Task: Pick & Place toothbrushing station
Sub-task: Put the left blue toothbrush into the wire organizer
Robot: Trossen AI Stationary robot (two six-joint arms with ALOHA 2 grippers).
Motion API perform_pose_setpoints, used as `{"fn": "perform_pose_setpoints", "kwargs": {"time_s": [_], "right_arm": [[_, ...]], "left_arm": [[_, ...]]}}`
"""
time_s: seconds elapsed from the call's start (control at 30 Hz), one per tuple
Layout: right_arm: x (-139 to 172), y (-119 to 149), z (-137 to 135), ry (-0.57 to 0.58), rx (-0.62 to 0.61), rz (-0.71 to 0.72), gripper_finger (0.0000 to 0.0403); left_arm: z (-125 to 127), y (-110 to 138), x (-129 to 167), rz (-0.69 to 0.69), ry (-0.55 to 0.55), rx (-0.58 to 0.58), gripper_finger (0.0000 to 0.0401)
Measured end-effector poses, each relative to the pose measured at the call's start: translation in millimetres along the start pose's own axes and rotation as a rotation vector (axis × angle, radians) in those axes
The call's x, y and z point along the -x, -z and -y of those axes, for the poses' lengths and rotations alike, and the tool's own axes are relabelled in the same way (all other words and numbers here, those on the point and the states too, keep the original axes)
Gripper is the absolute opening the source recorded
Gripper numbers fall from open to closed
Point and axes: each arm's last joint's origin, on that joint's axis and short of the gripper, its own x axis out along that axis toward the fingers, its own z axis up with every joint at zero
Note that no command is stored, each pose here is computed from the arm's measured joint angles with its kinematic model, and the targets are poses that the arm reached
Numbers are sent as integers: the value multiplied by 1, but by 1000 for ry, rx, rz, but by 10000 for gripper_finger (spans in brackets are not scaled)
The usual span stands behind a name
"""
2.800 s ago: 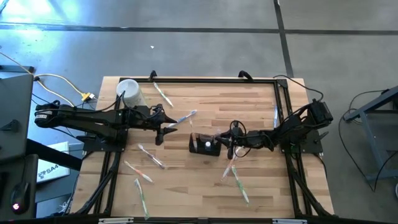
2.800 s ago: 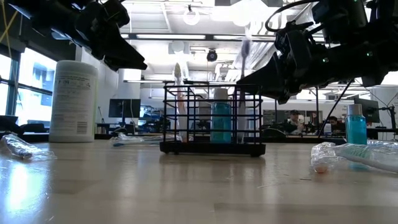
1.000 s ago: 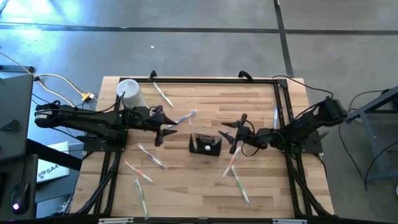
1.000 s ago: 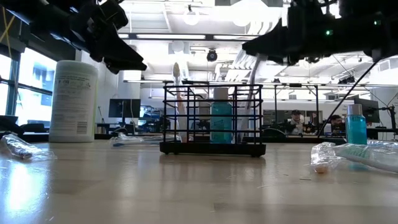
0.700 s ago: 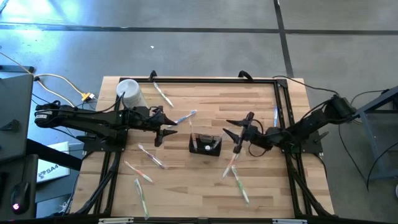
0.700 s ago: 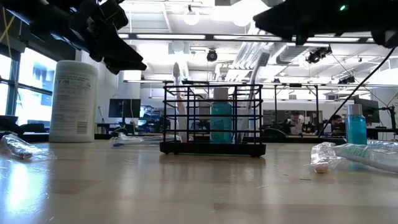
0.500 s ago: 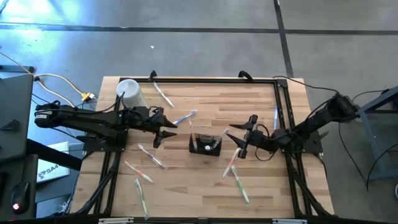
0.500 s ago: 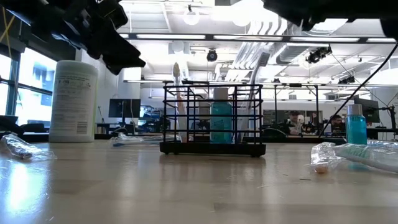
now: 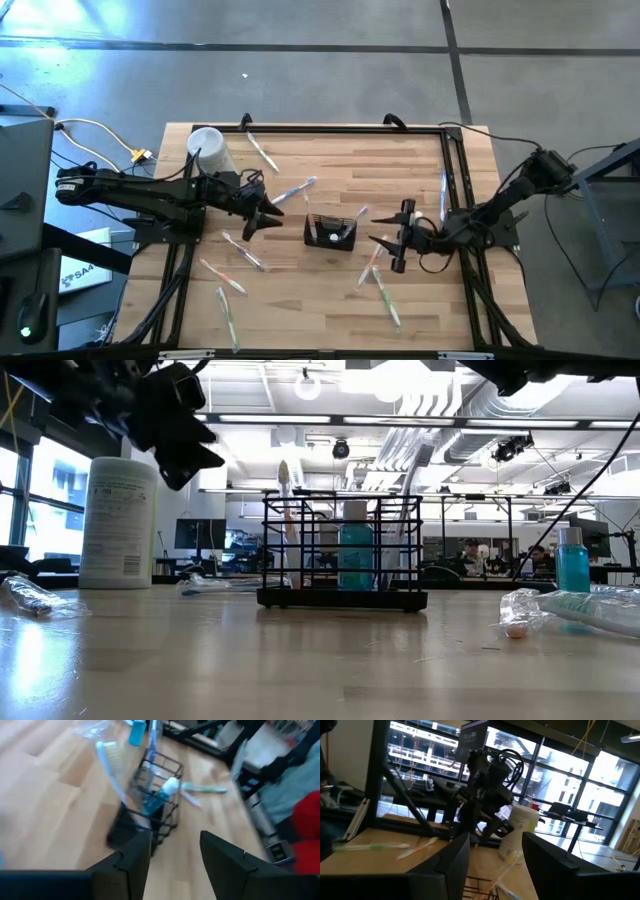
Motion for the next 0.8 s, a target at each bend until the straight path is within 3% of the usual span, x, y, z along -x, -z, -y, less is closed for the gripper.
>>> {"fn": "perform_pose_setpoints", "kwargs": {"time_s": [0.27,0.37,0.63,0.8], "right_arm": [[3,-1,-4,-21,-4,2,174],[3,-1,-4,-22,-4,2,174],[3,-1,-4,-20,-6,3,174],[3,-1,-4,-20,-10,3,174]], "left_arm": [[-9,2,0,12,-278,-195,171],[-13,4,0,0,-355,-208,171],[-42,16,-10,-136,-464,-112,171],[-65,5,-15,-196,-504,-31,171]]}}
